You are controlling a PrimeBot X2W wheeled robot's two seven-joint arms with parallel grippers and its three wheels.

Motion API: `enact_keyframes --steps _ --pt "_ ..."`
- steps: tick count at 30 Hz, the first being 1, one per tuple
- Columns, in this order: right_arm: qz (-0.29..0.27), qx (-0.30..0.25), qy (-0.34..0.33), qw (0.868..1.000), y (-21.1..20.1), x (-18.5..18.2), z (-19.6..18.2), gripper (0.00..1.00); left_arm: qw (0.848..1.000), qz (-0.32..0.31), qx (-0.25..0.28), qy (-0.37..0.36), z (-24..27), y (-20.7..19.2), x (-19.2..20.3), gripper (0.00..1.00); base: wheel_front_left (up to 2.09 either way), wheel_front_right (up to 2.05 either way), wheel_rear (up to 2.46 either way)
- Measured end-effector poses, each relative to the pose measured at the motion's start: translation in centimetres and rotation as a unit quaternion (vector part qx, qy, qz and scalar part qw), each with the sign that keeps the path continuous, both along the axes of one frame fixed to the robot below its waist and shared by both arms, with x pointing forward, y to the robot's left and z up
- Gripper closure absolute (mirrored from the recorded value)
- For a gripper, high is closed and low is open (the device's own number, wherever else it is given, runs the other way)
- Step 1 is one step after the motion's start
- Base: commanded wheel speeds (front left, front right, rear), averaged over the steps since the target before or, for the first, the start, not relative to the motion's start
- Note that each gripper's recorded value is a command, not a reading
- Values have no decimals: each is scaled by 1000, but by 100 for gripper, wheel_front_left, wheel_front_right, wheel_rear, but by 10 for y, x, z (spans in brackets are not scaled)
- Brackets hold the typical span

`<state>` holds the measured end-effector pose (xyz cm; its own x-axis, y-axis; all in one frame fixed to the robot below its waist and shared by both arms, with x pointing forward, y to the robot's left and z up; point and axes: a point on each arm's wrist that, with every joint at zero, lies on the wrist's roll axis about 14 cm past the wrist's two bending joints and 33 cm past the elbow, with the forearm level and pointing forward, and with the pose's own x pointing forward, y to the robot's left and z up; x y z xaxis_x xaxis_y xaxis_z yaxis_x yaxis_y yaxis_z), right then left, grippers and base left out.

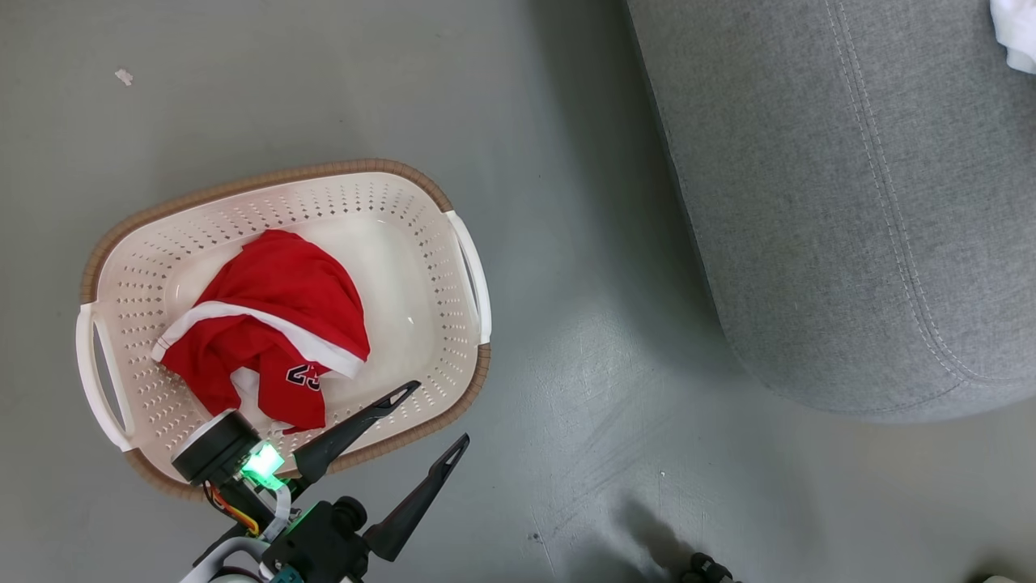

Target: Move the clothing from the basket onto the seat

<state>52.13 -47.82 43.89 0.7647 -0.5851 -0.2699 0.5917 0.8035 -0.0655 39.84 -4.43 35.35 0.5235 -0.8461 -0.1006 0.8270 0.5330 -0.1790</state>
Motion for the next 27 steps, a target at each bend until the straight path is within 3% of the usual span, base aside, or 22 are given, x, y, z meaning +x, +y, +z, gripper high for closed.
enact_keyframes --steps 27 --pt "-16 -10 2 1000 -9 -31 23 0 998 6 -42 -36 47 -27 8 0 0 0 0"
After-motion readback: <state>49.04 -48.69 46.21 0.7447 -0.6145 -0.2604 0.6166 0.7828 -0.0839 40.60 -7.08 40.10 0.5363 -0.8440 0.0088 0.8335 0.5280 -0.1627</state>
